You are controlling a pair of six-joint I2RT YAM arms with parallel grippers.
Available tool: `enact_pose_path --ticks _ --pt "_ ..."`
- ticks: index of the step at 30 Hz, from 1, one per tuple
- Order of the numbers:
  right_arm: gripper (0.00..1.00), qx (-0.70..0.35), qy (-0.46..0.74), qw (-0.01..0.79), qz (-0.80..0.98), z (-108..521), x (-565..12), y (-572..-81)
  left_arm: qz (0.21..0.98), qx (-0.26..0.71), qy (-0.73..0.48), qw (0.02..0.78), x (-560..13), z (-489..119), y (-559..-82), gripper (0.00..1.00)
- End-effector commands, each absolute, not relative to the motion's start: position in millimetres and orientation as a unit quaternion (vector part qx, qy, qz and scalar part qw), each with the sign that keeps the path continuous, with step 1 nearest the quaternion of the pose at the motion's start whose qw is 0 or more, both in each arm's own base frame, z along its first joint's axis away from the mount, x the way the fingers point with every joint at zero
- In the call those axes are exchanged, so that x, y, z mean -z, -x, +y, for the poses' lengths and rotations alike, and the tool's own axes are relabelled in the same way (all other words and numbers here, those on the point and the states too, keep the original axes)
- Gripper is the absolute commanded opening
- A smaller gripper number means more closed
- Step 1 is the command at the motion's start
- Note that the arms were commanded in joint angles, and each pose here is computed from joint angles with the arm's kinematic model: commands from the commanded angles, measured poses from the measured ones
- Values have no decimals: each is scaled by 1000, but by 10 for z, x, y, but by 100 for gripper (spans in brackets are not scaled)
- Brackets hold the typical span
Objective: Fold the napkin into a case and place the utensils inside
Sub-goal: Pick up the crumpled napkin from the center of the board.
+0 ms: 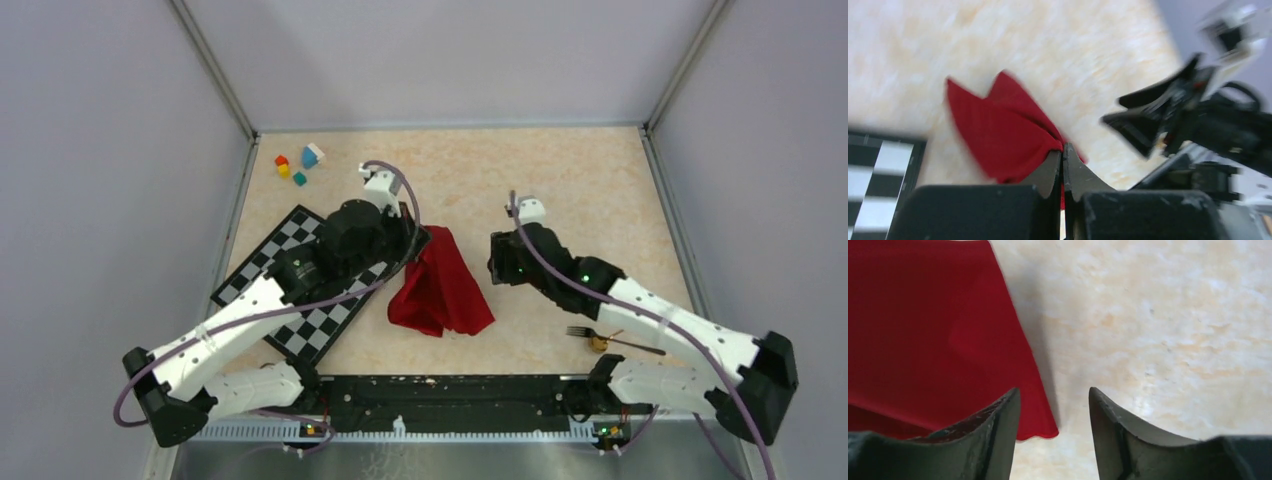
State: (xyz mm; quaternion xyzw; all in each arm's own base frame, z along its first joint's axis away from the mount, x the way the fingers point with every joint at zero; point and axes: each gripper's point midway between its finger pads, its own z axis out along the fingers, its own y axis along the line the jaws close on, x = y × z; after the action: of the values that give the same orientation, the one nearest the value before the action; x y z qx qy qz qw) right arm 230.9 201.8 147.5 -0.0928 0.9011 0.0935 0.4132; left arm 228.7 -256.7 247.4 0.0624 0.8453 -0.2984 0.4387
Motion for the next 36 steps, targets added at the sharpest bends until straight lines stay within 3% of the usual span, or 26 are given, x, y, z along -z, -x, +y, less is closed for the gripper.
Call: enact_pose_path --ticks 1,4,8,12,17,20,23,25,30,33,36 --pt "68 -286 172 454 826 2501 -2299 -2133 757 391 -149 501 -3599 -2900 -2247 0" --pt "83 -331 154 484 795 2536 -2620 -2114 729 423 -152 516 -4101 -3083 -2316 0" --pt "86 -288 78 475 828 2265 -2514 -2324 731 389 -149 541 -4390 -3226 -2621 0" --pt "84 -281 48 441 851 2039 -2291 -2408 757 360 -162 520 -4200 -3496 -2877 0" --pt "84 -378 118 461 794 2216 -2462 -2125 795 414 -160 414 -3612 -3963 -2834 0" --pt "85 -359 48 478 801 2030 -2393 -2182 807 456 -142 346 -3144 -4246 -2792 0" --pt "83 -213 -95 441 867 1454 -1909 -2256 831 454 -156 280 -2590 -4506 -2827 0" --pt "79 -166 -124 426 881 1275 -1741 -2220 847 451 -161 231 -2370 -4641 -2826 0" --pt "71 -247 -74 414 873 1559 -1640 -2105 844 474 -155 198 -2105 -4702 -2707 0" --pt "60 -322 -38 418 848 1846 -1606 -2098 850 469 -139 197 -2052 -4657 -2702 0" --pt "56 -340 -65 424 837 1936 -1442 -2184 851 474 -128 185 -2052 -4666 -2678 0"
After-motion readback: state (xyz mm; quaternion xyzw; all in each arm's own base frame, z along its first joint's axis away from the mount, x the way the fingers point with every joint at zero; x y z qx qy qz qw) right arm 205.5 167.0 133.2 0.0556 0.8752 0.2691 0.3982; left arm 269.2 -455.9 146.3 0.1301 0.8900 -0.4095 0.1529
